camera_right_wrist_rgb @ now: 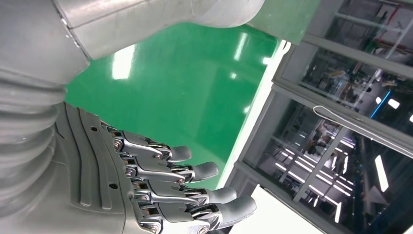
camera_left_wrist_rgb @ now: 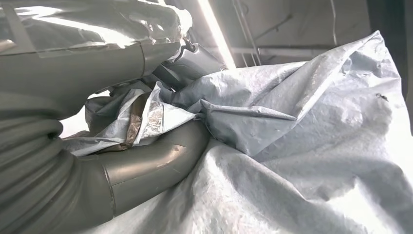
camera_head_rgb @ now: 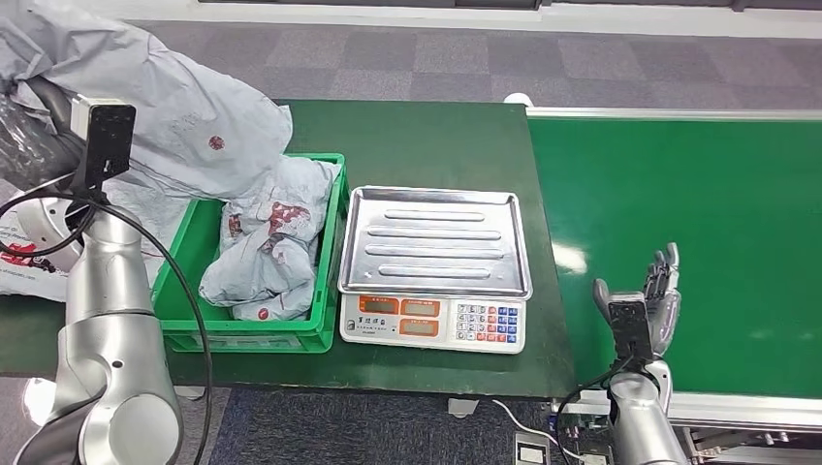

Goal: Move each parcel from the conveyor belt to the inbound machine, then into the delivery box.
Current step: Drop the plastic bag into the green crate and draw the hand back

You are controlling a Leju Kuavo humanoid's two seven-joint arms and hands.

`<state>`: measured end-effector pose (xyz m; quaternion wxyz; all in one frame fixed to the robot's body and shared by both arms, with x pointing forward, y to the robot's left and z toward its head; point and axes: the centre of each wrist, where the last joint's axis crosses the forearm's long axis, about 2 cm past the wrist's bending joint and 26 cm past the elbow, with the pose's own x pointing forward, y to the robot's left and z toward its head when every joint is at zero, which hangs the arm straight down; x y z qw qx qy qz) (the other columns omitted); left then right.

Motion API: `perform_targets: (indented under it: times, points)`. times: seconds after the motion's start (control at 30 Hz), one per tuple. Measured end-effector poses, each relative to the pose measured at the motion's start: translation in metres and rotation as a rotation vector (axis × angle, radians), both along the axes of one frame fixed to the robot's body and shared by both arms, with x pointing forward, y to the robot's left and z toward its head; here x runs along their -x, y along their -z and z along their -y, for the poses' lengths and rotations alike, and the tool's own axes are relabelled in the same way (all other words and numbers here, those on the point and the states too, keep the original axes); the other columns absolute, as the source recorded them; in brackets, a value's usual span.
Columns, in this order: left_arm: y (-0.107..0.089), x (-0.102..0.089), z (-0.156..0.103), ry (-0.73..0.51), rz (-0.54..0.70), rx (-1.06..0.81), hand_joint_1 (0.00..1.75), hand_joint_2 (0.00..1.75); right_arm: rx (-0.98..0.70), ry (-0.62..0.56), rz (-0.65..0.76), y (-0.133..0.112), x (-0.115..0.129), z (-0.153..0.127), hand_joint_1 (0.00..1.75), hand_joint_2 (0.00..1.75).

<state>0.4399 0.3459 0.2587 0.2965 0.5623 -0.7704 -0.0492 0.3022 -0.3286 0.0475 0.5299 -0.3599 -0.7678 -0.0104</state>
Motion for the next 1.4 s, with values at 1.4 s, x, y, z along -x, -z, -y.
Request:
perform_targets:
  times: [1.4]
  points:
    - [0.045, -0.038, 0.031, -0.142, -1.671, -0.351, 1.75, 1.75, 0.02, -0.019, -0.045, 0.008, 0.0, 0.005, 0.0, 1.75]
